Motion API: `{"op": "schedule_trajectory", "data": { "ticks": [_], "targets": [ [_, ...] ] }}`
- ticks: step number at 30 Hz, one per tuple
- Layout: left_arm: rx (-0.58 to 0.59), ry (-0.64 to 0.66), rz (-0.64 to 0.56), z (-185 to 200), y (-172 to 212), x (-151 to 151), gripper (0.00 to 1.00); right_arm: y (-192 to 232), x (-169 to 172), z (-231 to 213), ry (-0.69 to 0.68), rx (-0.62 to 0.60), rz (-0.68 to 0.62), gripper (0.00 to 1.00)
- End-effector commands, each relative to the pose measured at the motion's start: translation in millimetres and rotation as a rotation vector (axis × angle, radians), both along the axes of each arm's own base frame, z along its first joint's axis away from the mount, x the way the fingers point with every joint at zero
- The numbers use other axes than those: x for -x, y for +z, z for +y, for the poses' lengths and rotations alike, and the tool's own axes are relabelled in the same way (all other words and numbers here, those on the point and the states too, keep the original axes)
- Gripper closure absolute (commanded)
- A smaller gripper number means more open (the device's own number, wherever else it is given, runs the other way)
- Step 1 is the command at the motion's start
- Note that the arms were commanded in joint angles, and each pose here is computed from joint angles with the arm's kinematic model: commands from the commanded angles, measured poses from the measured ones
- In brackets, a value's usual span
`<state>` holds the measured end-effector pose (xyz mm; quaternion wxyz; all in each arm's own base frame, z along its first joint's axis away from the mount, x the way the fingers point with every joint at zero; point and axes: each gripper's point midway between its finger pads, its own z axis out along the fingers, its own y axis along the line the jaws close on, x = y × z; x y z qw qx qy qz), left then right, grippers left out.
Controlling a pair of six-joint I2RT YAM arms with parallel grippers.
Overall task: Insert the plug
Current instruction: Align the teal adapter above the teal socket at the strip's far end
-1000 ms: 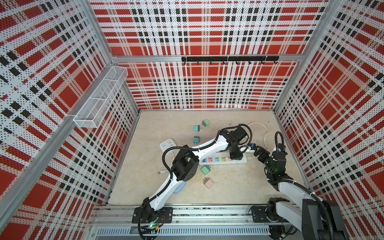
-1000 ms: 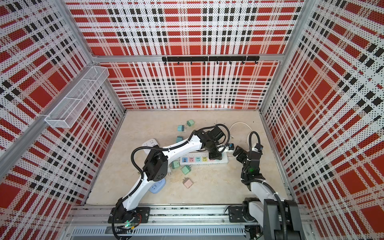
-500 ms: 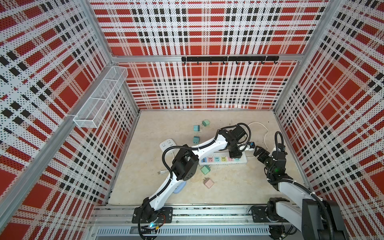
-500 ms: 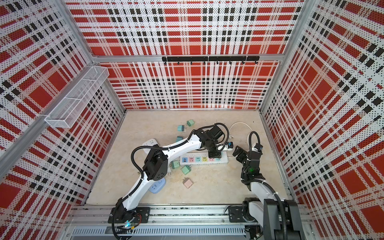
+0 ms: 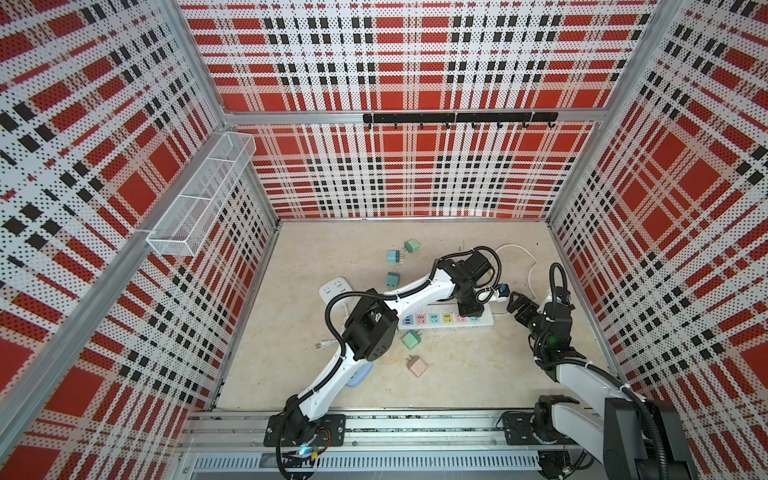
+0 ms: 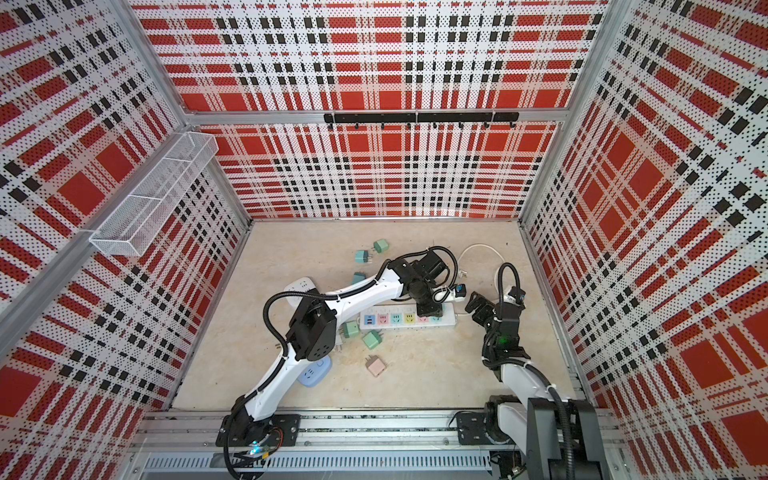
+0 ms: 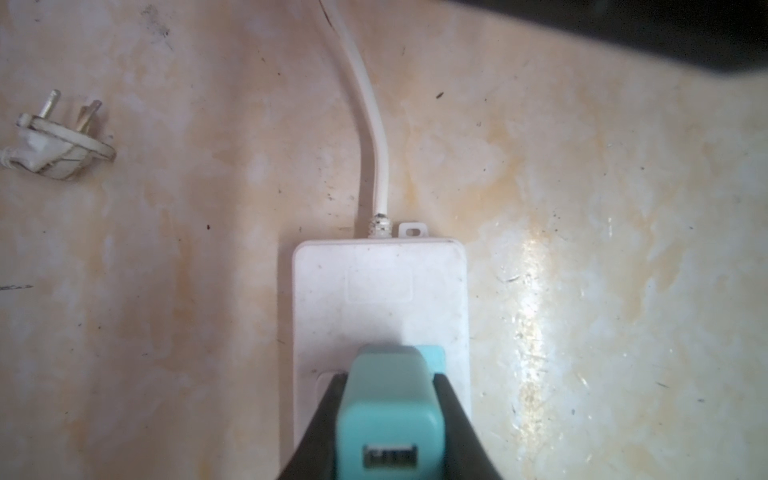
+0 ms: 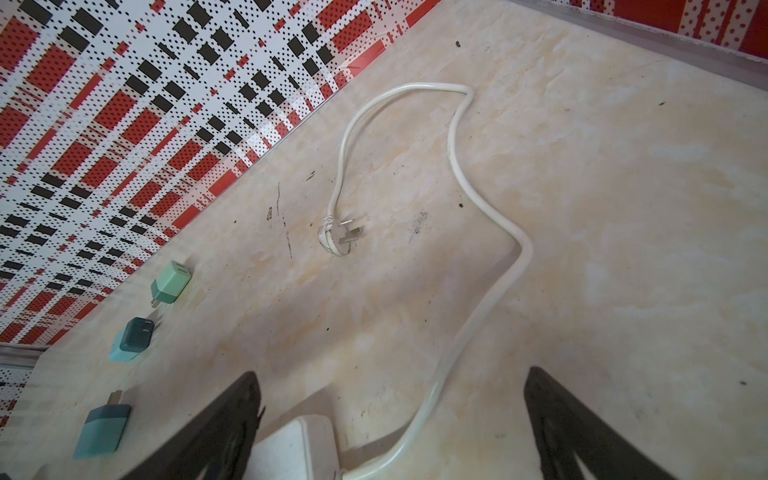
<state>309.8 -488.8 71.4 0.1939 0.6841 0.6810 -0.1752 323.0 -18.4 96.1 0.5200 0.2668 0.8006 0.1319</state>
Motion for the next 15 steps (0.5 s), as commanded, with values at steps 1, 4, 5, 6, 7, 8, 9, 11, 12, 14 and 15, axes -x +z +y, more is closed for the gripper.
{"op": "schedule_trajectory", "data": {
  "ticks": [1,4,5,6,7,8,9,11,12,14,15],
  "targets": [
    [-0.022,0.002,0.044,3.4,-20.4,1.2,1.00,18.3,-10.8,-0.6,0.006,0.008,-0.062,0.00],
    [-0.025,0.005,0.032,4.0,-22.2,2.1,1.00,19.0,-11.1,-0.7,0.006,0.009,-0.064,0.00],
    [-0.032,0.006,0.021,4.8,-24.3,2.1,1.00,18.7,-11.2,-0.8,0.005,0.009,-0.063,0.00],
    [-0.037,0.008,0.012,5.4,-26.1,2.3,1.00,19.5,-11.6,-0.6,0.007,0.009,-0.065,0.00],
    [-0.044,0.006,0.008,6.6,-28.9,3.0,1.00,18.5,-11.4,-0.6,0.006,0.009,-0.062,0.00],
    [-0.046,0.004,0.010,7.4,-30.8,3.9,1.00,18.6,-11.7,-0.7,0.006,0.009,-0.062,0.00],
    [-0.050,0.005,0.013,9.1,-33.4,4.3,1.00,17.9,-11.6,-0.4,0.007,0.008,-0.060,0.00],
    [-0.056,0.007,0.018,11.9,-36.7,3.7,1.00,18.1,-12.1,-0.7,0.006,0.008,-0.058,0.00],
    [-0.058,0.007,0.024,13.1,-38.8,3.8,1.00,18.2,-12.1,-0.5,0.007,0.008,-0.058,0.00],
    [-0.063,0.012,0.029,15.3,-41.3,2.9,1.00,18.7,-12.2,-0.6,0.007,0.008,-0.060,0.00],
    [-0.065,0.014,0.033,16.6,-42.3,2.8,1.00,18.2,-11.8,-0.7,0.006,0.008,-0.059,0.00]
  ]
}}
